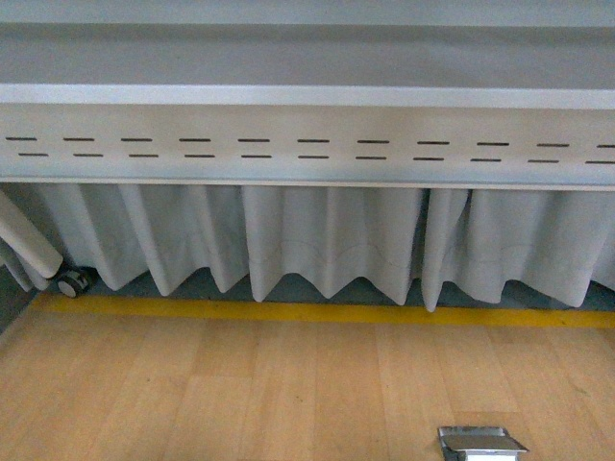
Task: Open oven
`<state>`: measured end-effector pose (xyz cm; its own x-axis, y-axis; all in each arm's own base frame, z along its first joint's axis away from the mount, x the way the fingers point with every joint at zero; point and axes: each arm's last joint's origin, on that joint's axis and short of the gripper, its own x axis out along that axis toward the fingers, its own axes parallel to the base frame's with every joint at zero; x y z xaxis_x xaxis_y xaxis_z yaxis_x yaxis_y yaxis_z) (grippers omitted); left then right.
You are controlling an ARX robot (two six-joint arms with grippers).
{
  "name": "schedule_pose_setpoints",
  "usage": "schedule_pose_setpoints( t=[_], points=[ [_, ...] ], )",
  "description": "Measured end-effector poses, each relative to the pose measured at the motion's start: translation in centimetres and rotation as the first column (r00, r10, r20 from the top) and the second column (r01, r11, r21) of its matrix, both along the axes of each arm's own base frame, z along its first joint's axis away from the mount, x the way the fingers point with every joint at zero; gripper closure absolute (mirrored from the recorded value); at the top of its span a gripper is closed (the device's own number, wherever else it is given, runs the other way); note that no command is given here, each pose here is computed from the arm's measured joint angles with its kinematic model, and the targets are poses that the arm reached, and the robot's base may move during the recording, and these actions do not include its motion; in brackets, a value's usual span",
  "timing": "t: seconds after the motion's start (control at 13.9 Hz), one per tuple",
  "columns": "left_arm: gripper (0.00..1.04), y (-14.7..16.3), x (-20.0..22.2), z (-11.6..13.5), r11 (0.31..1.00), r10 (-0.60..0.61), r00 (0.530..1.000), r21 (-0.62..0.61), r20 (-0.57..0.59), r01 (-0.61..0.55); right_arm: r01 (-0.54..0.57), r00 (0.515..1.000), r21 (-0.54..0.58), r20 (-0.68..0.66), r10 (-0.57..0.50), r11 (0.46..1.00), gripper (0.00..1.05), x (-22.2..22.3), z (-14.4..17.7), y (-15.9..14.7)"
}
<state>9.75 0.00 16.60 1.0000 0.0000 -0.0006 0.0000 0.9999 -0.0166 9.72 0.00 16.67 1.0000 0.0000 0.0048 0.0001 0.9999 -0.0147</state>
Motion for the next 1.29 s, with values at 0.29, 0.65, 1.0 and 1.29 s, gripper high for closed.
schedule_pose_setpoints(
  t=[0.29,0.65,1.0,1.29],
  points=[
    [0.07,0.00,0.00,0.00,1.000,0.000,1.000,0.000,0.000,0.000,0.000,1.000,0.000,0.000,0.000,1.000,0.06,0.00,0.00,0.00],
    [0.07,0.00,0.00,0.00,1.000,0.000,1.000,0.000,0.000,0.000,0.000,1.000,0.000,0.000,0.000,1.000,0.06,0.00,0.00,0.00],
    [0.07,0.00,0.00,0.00,1.000,0.000,1.000,0.000,0.000,0.000,0.000,1.000,0.000,0.000,0.000,1.000,0.06,0.00,0.00,0.00],
    [0.07,0.00,0.00,0.00,1.000,0.000,1.000,0.000,0.000,0.000,0.000,1.000,0.000,0.000,0.000,1.000,0.06,0.00,0.00,0.00]
  ],
)
